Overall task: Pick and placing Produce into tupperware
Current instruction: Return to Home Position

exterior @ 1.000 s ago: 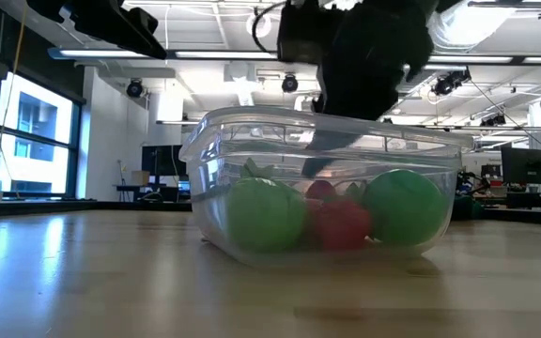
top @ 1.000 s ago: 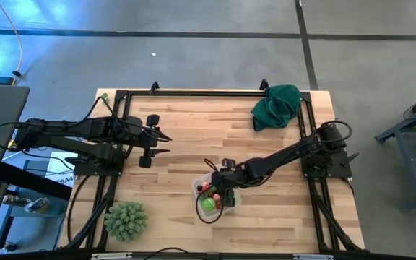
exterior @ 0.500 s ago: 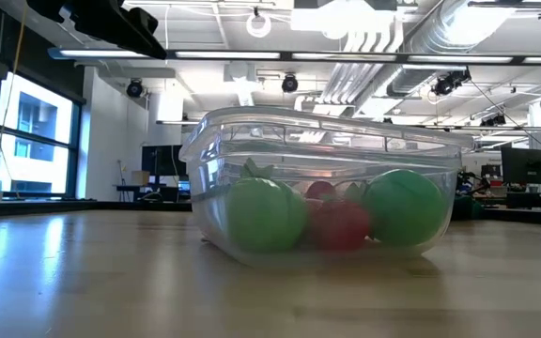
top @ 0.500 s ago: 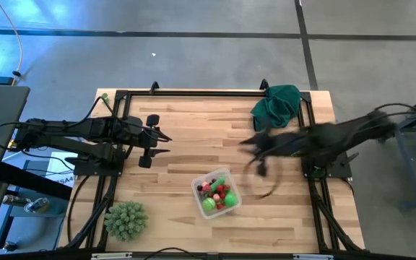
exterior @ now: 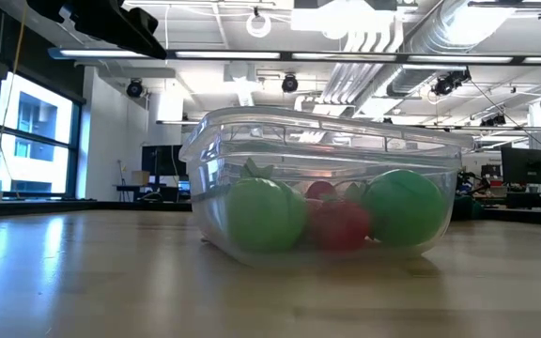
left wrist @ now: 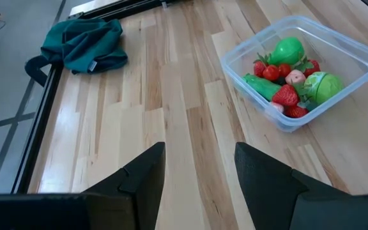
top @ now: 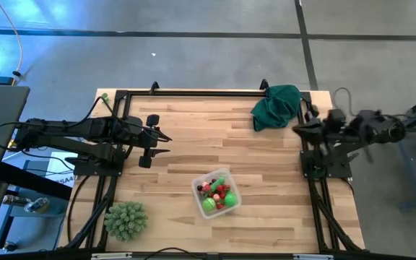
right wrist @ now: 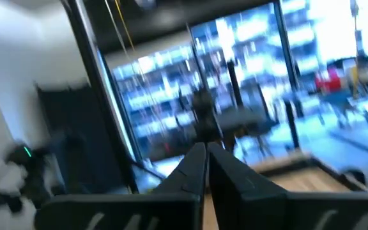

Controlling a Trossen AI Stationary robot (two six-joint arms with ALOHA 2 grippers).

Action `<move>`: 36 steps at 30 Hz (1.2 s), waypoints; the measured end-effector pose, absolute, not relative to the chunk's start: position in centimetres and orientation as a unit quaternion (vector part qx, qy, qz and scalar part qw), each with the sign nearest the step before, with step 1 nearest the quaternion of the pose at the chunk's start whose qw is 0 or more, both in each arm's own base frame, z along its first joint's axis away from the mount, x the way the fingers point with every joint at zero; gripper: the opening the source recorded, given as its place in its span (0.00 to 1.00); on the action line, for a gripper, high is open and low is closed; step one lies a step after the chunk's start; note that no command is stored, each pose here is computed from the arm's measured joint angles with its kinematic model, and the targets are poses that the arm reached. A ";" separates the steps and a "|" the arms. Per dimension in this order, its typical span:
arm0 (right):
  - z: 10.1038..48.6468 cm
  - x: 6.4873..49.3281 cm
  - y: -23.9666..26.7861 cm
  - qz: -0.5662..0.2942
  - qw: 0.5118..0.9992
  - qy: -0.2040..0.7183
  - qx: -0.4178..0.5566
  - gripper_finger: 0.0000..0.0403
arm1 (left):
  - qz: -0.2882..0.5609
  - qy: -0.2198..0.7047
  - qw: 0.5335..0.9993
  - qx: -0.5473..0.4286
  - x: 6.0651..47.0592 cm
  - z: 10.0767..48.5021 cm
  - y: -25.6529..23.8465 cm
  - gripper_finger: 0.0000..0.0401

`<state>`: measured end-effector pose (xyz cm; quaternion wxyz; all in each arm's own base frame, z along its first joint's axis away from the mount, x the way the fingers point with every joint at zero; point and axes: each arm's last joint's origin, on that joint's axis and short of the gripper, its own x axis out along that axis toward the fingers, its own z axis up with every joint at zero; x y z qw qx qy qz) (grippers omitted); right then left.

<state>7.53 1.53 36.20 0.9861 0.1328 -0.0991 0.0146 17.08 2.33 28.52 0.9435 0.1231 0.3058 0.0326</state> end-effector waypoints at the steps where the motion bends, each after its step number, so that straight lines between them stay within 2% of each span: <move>1: 35.9 6.9 1.3 0.018 0.983 -0.123 0.138 0.02 | 0.033 0.305 0.944 0.123 17.1 28.5 2.3 0.45; 4: 34.6 5.4 0.8 0.022 0.974 -0.168 0.149 0.00 | 0.033 0.306 0.944 0.123 17.1 28.5 2.3 0.45; 14: 32.3 2.6 -0.1 0.026 0.959 -0.224 0.170 0.00 | 0.033 0.305 0.944 0.123 17.1 28.5 2.3 0.45; 25: 32.2 2.9 0.1 0.033 0.953 -0.246 0.173 0.00 | 0.033 0.305 0.944 0.123 17.1 28.5 2.3 0.45; 32: 26.2 6.6 1.4 0.067 0.933 -0.278 0.217 0.00 | 0.033 0.306 0.944 0.123 17.1 28.5 2.3 0.45; 36: 23.7 7.2 1.6 0.076 0.920 -0.311 0.227 0.00 | 0.033 0.306 0.944 0.123 17.1 28.5 2.3 0.45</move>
